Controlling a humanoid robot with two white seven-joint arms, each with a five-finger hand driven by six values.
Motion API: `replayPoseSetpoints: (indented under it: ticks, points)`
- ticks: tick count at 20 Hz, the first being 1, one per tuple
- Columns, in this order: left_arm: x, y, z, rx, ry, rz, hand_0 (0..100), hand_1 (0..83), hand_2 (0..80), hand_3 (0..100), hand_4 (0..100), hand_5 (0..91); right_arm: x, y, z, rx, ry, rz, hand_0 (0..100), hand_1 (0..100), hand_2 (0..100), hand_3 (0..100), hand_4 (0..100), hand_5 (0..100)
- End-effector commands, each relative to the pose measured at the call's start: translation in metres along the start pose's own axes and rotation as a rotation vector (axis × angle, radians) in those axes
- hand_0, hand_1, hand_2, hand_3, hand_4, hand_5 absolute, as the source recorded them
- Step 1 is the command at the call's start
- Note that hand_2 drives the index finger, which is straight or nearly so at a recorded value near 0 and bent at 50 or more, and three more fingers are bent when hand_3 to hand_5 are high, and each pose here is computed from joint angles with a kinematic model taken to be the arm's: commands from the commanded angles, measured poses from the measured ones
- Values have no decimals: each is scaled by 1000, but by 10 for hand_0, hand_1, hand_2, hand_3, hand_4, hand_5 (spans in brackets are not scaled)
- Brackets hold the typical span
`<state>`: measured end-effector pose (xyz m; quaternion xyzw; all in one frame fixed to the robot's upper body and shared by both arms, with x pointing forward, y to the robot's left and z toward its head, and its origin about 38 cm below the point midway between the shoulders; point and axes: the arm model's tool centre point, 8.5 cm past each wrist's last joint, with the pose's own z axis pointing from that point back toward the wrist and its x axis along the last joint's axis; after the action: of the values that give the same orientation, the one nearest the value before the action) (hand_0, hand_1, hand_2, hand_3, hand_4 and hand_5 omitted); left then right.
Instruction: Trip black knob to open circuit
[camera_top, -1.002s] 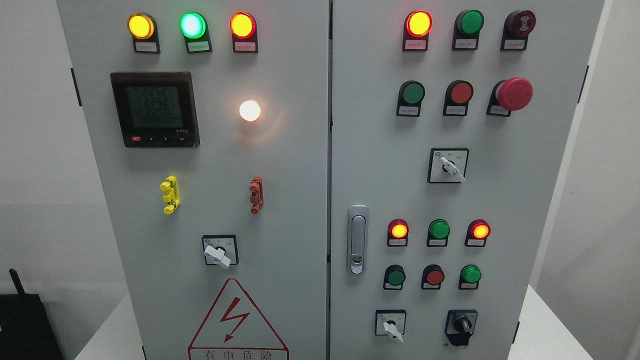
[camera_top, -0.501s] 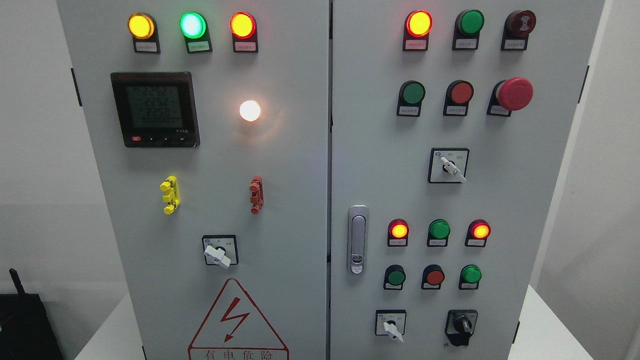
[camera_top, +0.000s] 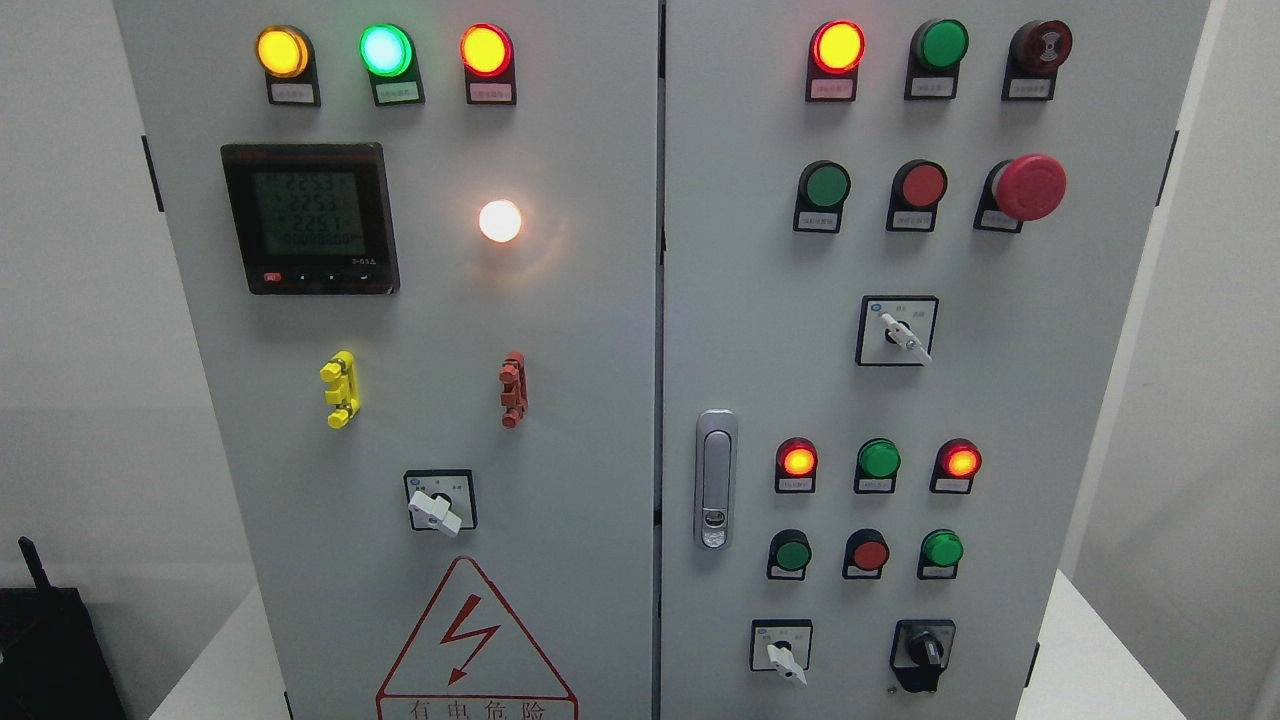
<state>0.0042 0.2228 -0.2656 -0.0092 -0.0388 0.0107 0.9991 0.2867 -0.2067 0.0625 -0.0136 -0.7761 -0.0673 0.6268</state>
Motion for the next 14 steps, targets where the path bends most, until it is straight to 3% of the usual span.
replayPoseSetpoints:
  ticks: [1, 14]
  points:
    - [3, -1, 0, -1, -7, 3, 120, 389, 0, 0, 0, 0, 17, -2, -12, -6, -51, -11, 0, 48, 0, 1000, 995, 970]
    - [2, -1, 0, -1, -6, 3, 120, 389, 0, 0, 0, 0, 39, -3, -48, -14, -88, -27, 0, 42, 0, 1000, 998, 971]
